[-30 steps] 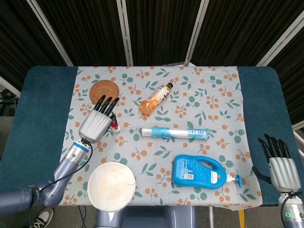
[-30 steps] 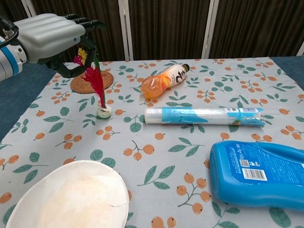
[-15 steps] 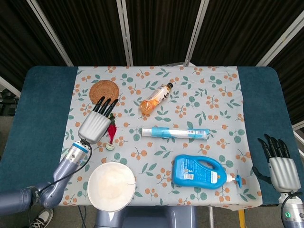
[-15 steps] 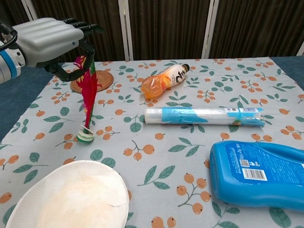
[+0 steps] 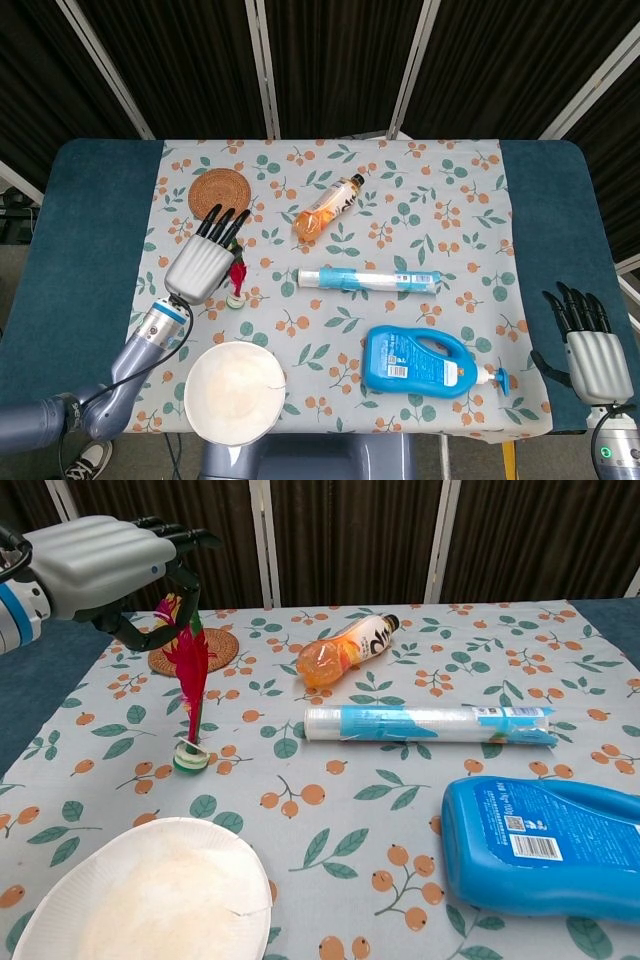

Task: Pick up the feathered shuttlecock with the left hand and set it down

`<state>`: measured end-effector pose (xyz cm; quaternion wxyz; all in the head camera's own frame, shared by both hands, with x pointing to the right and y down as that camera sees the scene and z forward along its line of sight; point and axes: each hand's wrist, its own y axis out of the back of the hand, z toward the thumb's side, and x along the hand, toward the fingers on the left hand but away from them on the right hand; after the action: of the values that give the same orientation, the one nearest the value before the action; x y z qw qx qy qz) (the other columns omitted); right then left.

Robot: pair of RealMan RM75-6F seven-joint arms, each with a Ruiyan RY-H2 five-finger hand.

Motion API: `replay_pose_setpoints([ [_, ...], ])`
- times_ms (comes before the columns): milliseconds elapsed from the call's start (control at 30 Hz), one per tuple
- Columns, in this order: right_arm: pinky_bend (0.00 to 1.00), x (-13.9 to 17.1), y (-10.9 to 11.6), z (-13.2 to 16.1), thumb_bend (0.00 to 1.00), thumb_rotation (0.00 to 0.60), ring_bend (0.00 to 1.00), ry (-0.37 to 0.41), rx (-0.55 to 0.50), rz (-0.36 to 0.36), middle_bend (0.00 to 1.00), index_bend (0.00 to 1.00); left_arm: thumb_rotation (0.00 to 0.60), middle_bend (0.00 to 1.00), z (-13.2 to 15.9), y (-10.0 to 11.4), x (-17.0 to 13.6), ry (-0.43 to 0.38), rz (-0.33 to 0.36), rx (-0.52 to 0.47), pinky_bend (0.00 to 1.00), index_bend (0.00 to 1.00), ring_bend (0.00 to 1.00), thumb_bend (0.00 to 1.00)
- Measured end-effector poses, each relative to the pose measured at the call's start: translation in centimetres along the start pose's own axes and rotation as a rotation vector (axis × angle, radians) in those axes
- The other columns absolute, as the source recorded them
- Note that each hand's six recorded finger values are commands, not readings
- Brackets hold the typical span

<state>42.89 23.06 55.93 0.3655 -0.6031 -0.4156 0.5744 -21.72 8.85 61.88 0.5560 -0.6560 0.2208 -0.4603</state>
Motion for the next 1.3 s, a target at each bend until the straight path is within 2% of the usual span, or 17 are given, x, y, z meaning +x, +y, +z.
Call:
replay_pose_setpoints([
  [600,0.01,0.0,0.0,0.0,0.15,0.600,0.00,0.001,0.000,0.000,0.00,0.10,0.600,0.00,0.3,0.2,-0.4,-0.015,0.001,-0.009,0.00,0.61,0.00,0.48],
  [800,0.01,0.0,0.0,0.0,0.15,0.600,0.00,0.000,0.001,-0.001,0.00,0.10,0.600,0.00,0.4,0.0,-0.8,-0.030,-0.009,-0.001,0.00,0.49,0.00,0.46],
  [900,0.01,0.0,0.0,0.0,0.15,0.600,0.00,0.001,0.002,-0.001,0.00,0.10,0.600,0.00,0.3,0.0,-1.0,-0.038,-0.010,0.009,0.00,0.43,0.00,0.42],
  [1067,0.01,0.0,0.0,0.0,0.15,0.600,0.00,0.001,0.003,-0.002,0.00,0.10,0.600,0.00,0.1,-0.1,-1.1,-0.036,-0.017,0.015,0.00,0.14,0.00,0.26],
  [1133,0.01,0.0,0.0,0.0,0.15,0.600,0.00,0.002,0.004,-0.003,0.00,0.10,0.600,0.00,0.1,0.0,-1.2,-0.035,-0.017,0.018,0.00,0.07,0.00,0.24],
  [1300,0.01,0.0,0.0,0.0,0.15,0.600,0.00,0.001,0.005,-0.003,0.00,0.10,0.600,0.00,0.0,0.7,-1.4,-0.030,0.000,-0.007,0.00,0.05,0.00,0.24],
])
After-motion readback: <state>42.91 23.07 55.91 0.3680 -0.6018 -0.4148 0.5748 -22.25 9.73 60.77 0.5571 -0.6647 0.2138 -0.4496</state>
